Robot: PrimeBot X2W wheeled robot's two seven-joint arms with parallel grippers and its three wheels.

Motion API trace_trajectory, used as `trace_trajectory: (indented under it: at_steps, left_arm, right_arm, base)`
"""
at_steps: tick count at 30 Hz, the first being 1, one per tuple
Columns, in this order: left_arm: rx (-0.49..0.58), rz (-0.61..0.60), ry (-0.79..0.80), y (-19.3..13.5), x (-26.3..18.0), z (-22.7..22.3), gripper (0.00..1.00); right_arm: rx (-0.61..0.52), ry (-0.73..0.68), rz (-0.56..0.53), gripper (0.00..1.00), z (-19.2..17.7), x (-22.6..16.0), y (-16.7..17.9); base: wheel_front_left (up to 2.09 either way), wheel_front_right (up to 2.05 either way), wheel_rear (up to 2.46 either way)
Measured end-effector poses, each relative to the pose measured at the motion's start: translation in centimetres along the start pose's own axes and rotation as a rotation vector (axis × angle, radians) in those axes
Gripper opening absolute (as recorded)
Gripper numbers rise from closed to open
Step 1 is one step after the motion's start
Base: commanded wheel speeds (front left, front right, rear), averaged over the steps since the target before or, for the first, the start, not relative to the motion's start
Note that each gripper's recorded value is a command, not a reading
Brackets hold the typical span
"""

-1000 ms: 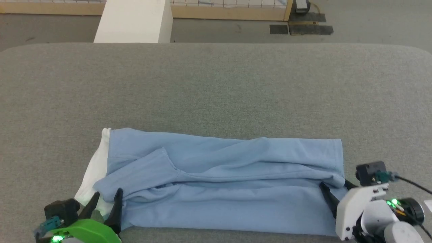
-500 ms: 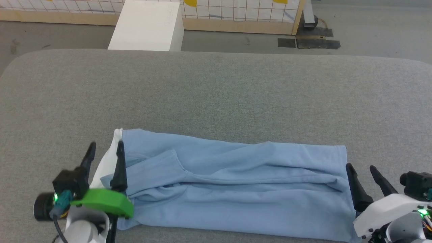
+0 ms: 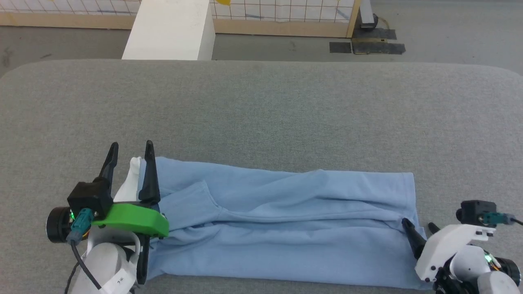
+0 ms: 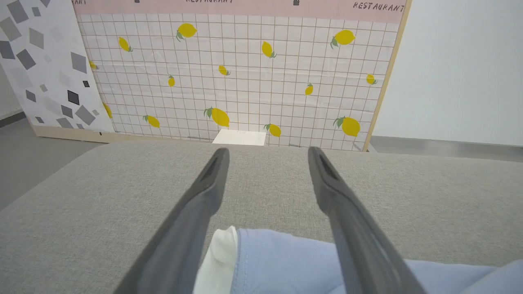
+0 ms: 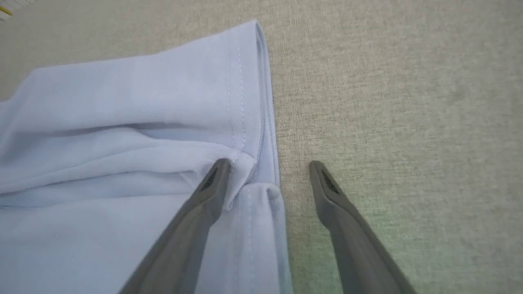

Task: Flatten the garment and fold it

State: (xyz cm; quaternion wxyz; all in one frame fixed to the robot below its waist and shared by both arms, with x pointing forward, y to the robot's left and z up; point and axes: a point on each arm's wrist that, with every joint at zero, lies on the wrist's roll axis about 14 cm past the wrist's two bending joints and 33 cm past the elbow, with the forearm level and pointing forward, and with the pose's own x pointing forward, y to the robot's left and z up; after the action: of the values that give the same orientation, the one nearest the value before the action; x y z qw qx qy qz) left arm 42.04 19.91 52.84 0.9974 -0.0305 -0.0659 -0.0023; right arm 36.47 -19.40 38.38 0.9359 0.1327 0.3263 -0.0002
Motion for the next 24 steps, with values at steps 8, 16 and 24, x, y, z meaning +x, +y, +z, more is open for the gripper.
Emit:
trace_trajectory:
  at_steps: [8, 16, 24]
  left_arm:
    - [-0.008, 0.000, 0.013, 0.0, -0.2, -0.6, 1.00]
    - [-0.013, 0.004, 0.018, 0.2, -0.5, -0.8, 1.00]
    - [0.002, -0.001, 0.010, 0.4, -0.4, -0.5, 1.00]
  right_arm:
    - [-0.044, 0.183, 0.036, 0.43, -1.8, 0.9, 1.3]
    - [-0.047, 0.182, 0.048, 0.00, -1.6, 0.4, 1.9]
    - [0.014, 0.059, -0.146, 0.00, 0.1, -1.2, -4.5]
  base:
    - [0.00, 0.00, 0.00]
    - [0.00, 0.00, 0.00]
    - [0.00, 0.00, 0.00]
